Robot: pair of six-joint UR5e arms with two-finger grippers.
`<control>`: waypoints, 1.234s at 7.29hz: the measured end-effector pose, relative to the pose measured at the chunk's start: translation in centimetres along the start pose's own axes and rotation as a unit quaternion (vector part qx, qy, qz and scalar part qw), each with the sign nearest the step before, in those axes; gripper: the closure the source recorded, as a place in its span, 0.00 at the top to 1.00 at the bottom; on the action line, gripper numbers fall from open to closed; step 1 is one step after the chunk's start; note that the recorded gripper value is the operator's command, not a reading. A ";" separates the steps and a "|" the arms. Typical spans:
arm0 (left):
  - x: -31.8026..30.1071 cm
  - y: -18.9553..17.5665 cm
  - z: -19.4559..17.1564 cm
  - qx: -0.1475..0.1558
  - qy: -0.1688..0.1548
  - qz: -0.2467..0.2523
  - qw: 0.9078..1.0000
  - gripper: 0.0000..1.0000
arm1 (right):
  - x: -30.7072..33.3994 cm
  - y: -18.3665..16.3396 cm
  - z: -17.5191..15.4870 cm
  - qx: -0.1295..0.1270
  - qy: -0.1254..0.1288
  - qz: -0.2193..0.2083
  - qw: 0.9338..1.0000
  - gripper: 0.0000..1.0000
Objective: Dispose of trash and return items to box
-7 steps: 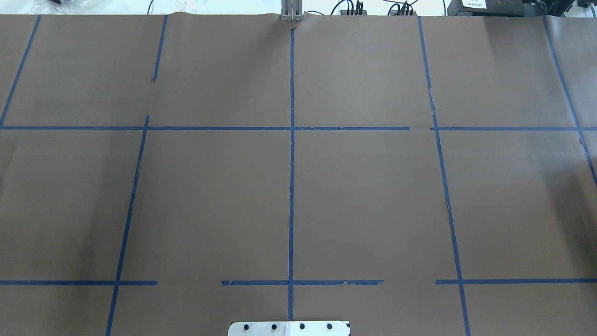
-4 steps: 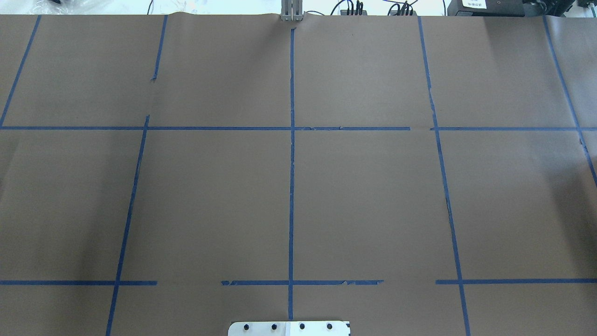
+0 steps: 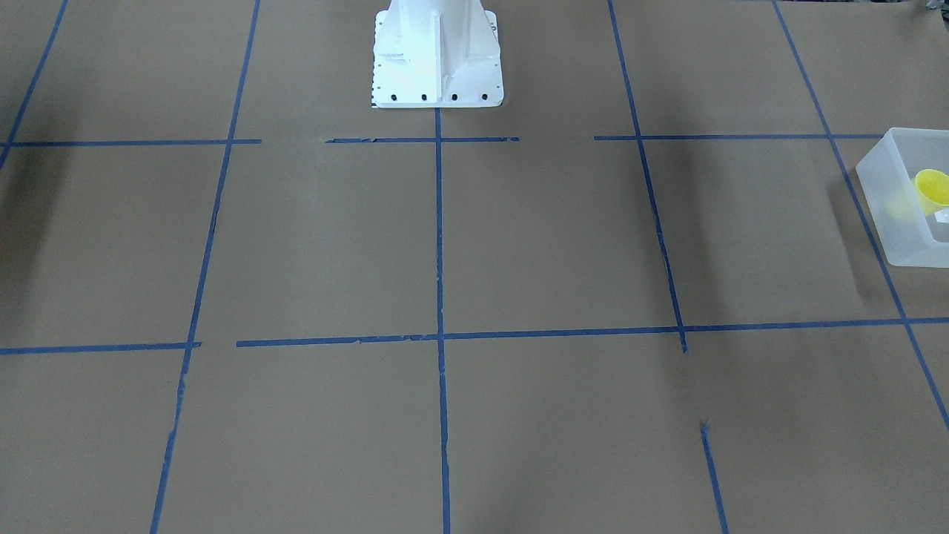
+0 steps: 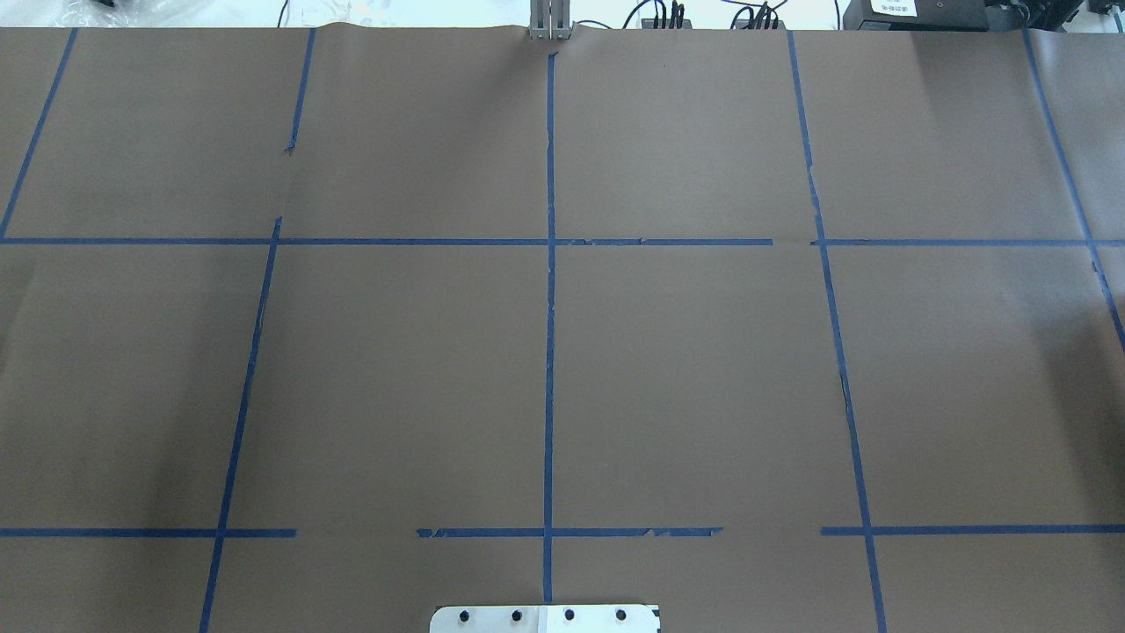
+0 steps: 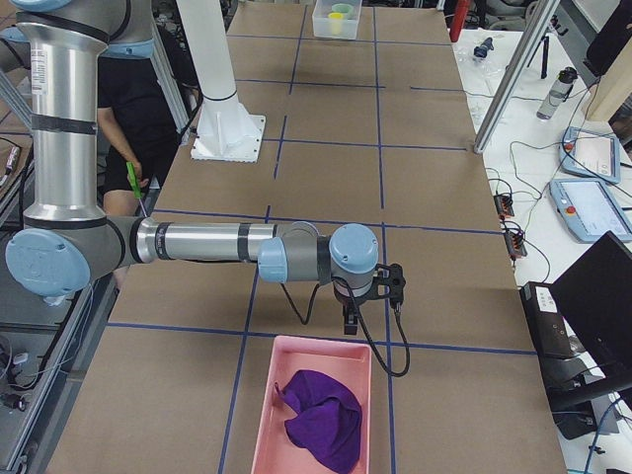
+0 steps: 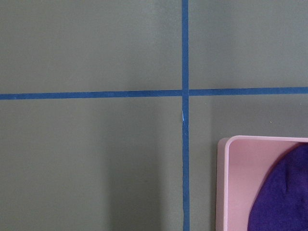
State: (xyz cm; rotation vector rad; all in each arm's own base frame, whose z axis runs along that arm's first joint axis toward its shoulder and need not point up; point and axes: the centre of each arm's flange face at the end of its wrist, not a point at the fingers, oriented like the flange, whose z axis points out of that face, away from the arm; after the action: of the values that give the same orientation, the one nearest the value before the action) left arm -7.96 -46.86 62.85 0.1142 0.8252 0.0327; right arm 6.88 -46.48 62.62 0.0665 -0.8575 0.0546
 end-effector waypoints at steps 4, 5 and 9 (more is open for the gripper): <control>0.0 0.0 0.0 0.000 0.000 0.000 1.000 1.00 | 0.4 0.2 -0.3 0.004 0.002 0.007 1.000 1.00; 0.0 0.0 0.0 0.000 0.000 0.000 1.000 1.00 | 0.5 0.2 -0.3 0.004 0.002 0.008 1.000 1.00; -0.1 0.0 0.1 -0.001 0.001 -0.001 1.000 1.00 | 0.7 0.4 -0.2 0.002 0.002 0.011 1.000 1.00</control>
State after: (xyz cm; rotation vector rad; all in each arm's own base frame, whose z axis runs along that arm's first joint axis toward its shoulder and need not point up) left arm -7.95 -46.87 63.02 0.1120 0.8267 0.0318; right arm 7.44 -46.06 63.01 0.0608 -0.8533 0.0779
